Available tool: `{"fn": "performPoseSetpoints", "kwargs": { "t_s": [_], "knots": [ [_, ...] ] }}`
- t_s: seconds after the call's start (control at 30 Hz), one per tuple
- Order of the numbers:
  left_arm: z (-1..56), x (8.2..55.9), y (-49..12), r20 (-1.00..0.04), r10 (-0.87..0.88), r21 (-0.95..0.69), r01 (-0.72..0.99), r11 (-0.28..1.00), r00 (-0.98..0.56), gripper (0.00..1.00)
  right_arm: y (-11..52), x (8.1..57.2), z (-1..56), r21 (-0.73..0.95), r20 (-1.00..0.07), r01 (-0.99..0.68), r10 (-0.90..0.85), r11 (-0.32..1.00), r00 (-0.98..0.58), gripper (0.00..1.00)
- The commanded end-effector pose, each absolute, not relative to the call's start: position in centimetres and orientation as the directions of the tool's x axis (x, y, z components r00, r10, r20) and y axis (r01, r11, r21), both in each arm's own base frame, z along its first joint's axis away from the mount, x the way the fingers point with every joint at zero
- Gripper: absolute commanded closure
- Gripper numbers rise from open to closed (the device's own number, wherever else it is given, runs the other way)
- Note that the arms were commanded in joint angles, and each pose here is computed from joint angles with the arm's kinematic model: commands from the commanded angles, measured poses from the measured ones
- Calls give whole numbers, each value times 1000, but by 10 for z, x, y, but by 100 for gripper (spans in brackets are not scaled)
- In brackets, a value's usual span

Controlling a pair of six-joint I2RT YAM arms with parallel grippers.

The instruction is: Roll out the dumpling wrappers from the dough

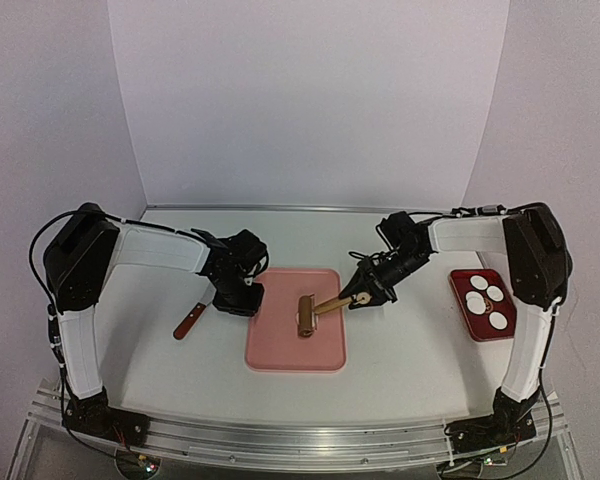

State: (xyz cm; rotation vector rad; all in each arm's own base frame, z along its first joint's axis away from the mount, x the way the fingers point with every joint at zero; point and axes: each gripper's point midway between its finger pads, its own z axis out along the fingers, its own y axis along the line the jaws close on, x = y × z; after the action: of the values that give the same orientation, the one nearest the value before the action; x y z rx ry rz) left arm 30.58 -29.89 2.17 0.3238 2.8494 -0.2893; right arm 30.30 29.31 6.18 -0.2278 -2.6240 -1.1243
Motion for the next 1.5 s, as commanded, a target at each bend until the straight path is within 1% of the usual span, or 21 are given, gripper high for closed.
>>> {"fn": "performPoseSetpoints", "kwargs": {
  "t_s": [0.0,0.2,0.43,0.73,0.8,1.03,1.47],
  "knots": [
    [19,310,-267,-252,186,-33,201,979,-950,100,137,228,-62,-215,313,301,358,929,-880,100],
    [19,309,-265,-252,177,-28,190,981,-951,100,132,235,-53,-231,271,302,359,925,-893,100],
    [20,309,-260,-260,164,-20,176,984,-952,100,118,250,-26,-219,192,342,384,914,-903,100],
    [24,309,-262,-283,168,-50,189,981,-944,100,124,260,-18,-196,166,340,373,920,-913,100],
    [26,308,-265,-289,174,-68,201,977,-941,100,130,260,-19,-193,169,327,360,925,-918,100],
    [25,306,-273,-291,185,-113,226,968,-939,100,157,246,-40,-178,229,294,330,939,-916,100],
    [26,305,-276,-292,187,-134,234,963,-938,100,165,252,-55,-181,241,305,343,935,-908,100]
  ]
}}
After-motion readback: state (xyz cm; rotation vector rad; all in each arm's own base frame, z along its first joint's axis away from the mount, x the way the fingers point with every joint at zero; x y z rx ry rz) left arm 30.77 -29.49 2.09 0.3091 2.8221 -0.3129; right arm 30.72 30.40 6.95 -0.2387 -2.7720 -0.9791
